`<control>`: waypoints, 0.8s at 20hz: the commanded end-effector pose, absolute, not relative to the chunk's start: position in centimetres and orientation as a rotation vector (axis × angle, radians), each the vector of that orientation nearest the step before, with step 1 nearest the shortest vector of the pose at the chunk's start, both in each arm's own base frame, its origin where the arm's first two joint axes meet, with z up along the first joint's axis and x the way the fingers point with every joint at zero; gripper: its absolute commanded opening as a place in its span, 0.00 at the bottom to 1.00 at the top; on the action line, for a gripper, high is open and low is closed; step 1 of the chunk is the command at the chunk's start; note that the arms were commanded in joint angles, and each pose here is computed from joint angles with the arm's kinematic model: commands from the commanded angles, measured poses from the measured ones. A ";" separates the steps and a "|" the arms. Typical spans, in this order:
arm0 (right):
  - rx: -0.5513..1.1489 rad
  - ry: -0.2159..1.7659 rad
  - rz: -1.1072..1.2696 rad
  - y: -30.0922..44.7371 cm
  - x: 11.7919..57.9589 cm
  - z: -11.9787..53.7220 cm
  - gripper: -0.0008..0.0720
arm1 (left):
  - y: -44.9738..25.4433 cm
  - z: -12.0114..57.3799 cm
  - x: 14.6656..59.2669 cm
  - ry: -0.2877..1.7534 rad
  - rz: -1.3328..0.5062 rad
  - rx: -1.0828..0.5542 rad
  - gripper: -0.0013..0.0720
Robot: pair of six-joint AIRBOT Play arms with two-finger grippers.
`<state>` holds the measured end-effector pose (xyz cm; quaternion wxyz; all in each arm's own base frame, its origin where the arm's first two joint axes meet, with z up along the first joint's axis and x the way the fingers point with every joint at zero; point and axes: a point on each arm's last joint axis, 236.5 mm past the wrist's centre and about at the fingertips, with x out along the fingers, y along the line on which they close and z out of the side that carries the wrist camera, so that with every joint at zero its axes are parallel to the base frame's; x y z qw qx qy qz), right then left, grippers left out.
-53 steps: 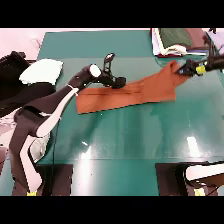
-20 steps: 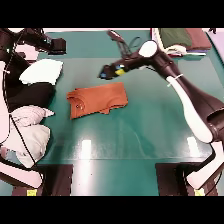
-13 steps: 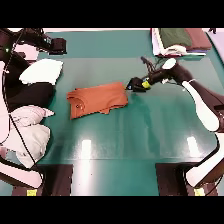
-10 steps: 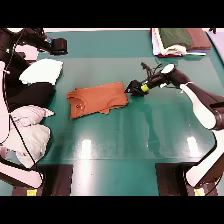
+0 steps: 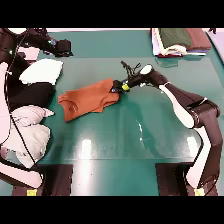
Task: Fold the shirts.
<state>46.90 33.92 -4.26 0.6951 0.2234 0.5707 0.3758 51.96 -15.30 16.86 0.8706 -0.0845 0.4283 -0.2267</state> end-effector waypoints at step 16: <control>0.614 0.742 -0.445 -24.4 36.9 9.0 0.03 | -19.3 17.2 50.9 0.880 -0.561 -0.126 0.05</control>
